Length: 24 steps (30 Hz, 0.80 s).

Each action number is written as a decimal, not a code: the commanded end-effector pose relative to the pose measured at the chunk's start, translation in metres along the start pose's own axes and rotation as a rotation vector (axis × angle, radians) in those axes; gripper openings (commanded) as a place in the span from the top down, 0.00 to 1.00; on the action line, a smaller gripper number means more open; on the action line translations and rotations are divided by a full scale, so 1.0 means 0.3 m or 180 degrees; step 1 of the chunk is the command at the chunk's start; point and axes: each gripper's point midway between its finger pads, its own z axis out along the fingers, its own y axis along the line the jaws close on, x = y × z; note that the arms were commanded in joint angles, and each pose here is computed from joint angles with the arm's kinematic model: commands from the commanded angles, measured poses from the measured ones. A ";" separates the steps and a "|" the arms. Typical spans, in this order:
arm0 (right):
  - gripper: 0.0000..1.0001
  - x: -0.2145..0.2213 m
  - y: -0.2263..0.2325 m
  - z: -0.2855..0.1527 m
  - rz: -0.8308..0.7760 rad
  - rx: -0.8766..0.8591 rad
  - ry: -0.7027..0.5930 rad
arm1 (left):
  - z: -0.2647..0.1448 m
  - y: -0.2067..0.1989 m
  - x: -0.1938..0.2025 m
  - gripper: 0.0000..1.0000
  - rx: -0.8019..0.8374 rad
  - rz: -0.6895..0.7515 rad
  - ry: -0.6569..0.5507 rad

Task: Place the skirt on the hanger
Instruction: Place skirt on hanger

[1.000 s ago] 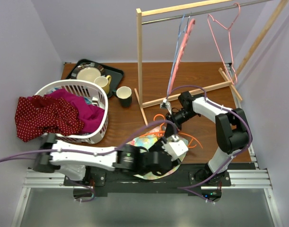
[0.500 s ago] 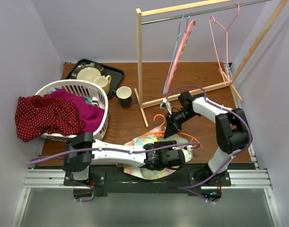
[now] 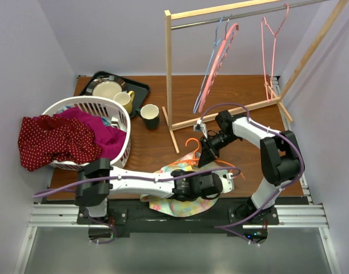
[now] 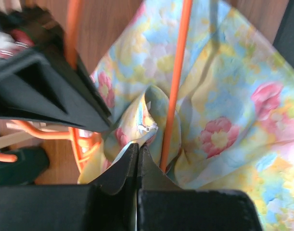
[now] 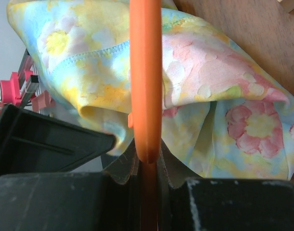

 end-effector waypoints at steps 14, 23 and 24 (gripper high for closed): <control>1.00 -0.033 0.126 -0.047 -0.0525 -0.0112 -0.0099 | -0.403 0.216 -0.403 1.00 0.0341 -0.1164 -0.1922; 1.00 -0.016 0.209 -0.063 -0.0888 0.0072 0.0050 | -0.530 0.315 -0.482 1.00 0.0270 -0.1244 -0.2310; 1.00 -0.014 0.217 -0.065 -0.0885 0.0058 0.0061 | -0.551 0.324 -0.494 1.00 0.0283 -0.1258 -0.2377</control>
